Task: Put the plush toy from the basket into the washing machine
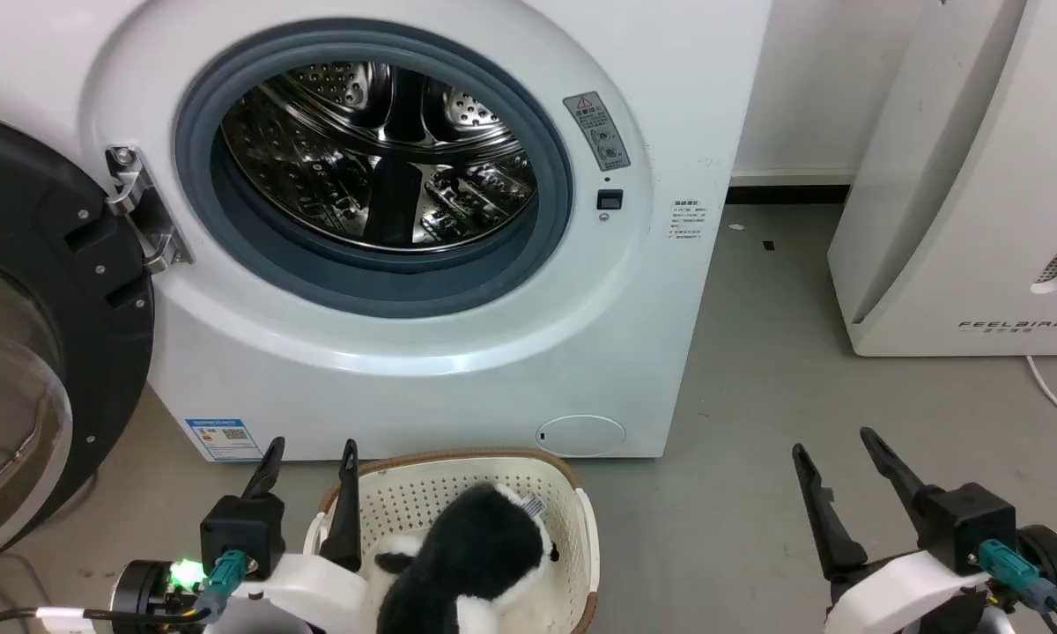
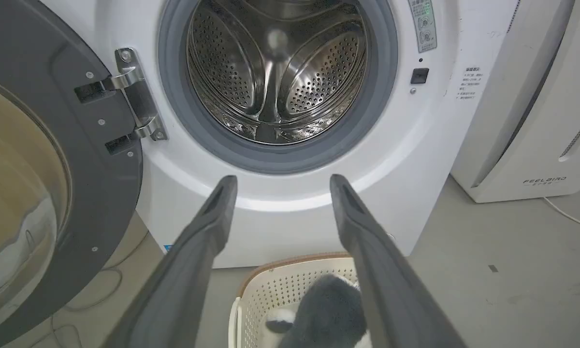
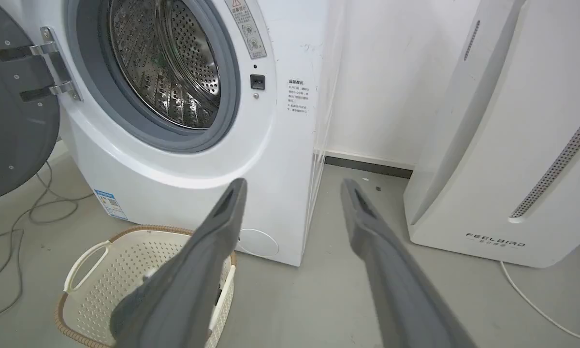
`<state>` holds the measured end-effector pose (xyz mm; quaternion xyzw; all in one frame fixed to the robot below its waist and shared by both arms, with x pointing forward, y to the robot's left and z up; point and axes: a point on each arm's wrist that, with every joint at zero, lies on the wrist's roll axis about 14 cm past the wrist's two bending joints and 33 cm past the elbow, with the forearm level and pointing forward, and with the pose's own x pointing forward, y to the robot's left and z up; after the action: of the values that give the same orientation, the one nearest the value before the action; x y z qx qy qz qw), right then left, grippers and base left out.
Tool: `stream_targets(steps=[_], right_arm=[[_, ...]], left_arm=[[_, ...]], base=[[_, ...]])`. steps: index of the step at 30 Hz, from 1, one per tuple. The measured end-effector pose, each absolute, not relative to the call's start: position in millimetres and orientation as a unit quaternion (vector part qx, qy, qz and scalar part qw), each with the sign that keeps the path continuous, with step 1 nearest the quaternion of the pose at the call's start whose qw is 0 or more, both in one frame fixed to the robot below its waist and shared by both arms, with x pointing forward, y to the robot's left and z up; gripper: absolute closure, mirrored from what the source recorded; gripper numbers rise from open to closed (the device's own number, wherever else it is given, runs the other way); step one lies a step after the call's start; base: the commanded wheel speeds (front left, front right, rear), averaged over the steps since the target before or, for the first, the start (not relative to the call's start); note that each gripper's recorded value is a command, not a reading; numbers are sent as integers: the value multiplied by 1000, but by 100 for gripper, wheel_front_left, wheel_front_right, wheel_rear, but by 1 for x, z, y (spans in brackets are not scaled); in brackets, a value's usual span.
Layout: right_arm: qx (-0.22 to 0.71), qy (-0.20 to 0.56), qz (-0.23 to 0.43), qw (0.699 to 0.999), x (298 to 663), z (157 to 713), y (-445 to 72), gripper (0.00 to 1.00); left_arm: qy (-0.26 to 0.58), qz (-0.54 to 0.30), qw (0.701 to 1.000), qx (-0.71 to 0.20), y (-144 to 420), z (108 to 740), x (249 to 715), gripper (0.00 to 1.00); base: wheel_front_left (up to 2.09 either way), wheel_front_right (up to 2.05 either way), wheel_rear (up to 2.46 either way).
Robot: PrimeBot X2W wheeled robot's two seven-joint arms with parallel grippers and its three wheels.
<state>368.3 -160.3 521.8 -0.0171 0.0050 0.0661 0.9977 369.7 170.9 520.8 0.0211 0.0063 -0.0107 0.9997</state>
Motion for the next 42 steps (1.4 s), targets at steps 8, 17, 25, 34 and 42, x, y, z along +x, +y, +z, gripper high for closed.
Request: stream_targets(steps=[8, 17, 25, 34, 42], right_arm=[[-16, 1, 61, 998, 369, 522, -164, 0], [-15, 1, 58, 998, 371, 519, -166, 0], [-13, 2, 55, 998, 373, 514, -168, 0], [-10, 4, 51, 999, 380, 509, -171, 0], [-5, 9, 48, 999, 388, 501, -173, 0]], left_arm=[[7, -16, 1000, 17, 166, 518, 371, 0], [17, -24, 1000, 9, 159, 507, 373, 0], [28, -34, 999, 4, 152, 497, 380, 0], [58, -46, 997, -2, 143, 474, 390, 0], [95, -59, 994, -5, 134, 446, 400, 0]], base=[[0, 0, 0], [0, 0, 0], [0, 0, 0], [0, 0, 0], [0, 0, 0]])
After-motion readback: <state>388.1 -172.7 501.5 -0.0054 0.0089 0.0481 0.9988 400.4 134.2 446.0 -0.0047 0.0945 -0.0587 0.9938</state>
